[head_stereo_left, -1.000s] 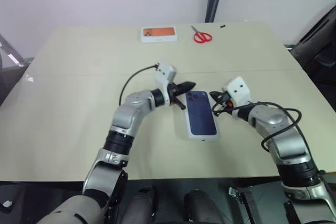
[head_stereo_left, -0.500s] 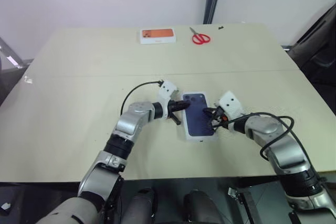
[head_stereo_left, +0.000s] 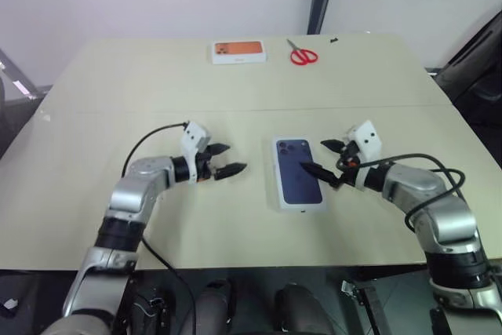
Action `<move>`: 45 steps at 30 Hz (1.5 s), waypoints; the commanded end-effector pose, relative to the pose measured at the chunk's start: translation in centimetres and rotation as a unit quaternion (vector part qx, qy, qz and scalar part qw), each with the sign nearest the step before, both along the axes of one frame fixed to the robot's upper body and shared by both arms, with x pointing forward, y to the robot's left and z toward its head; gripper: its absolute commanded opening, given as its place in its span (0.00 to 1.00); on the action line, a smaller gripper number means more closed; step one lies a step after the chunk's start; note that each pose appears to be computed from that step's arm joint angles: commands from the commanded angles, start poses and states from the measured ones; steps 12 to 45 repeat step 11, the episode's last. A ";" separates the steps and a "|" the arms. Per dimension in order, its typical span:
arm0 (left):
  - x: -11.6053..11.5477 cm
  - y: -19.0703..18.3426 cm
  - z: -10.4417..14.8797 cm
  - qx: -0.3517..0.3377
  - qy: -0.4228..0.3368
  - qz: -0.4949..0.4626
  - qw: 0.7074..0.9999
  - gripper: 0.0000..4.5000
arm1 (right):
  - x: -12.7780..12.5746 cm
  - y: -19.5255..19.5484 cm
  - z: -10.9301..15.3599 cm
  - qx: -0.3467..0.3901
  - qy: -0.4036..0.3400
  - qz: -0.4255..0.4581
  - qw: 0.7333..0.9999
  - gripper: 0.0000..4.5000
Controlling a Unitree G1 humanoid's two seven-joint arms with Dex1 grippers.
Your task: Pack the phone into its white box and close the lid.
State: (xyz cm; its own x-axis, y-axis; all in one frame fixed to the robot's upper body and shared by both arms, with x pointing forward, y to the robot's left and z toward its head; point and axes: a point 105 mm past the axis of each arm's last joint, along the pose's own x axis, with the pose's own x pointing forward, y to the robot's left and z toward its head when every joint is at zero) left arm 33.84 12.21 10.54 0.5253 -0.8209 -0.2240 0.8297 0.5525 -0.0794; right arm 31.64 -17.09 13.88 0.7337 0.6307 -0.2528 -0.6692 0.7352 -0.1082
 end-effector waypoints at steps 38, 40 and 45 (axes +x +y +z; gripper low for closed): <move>-4.8 8.8 0.3 0.042 -0.022 0.048 0.998 1.00 | -2.8 -5.9 0.7 -0.086 -0.019 -0.007 0.996 1.00; -4.8 8.8 0.3 0.042 -0.022 0.048 0.998 1.00 | -2.8 -5.9 0.7 -0.086 -0.019 -0.007 0.996 1.00; -4.8 8.8 0.3 0.042 -0.022 0.048 0.998 1.00 | -2.8 -5.9 0.7 -0.086 -0.019 -0.007 0.996 1.00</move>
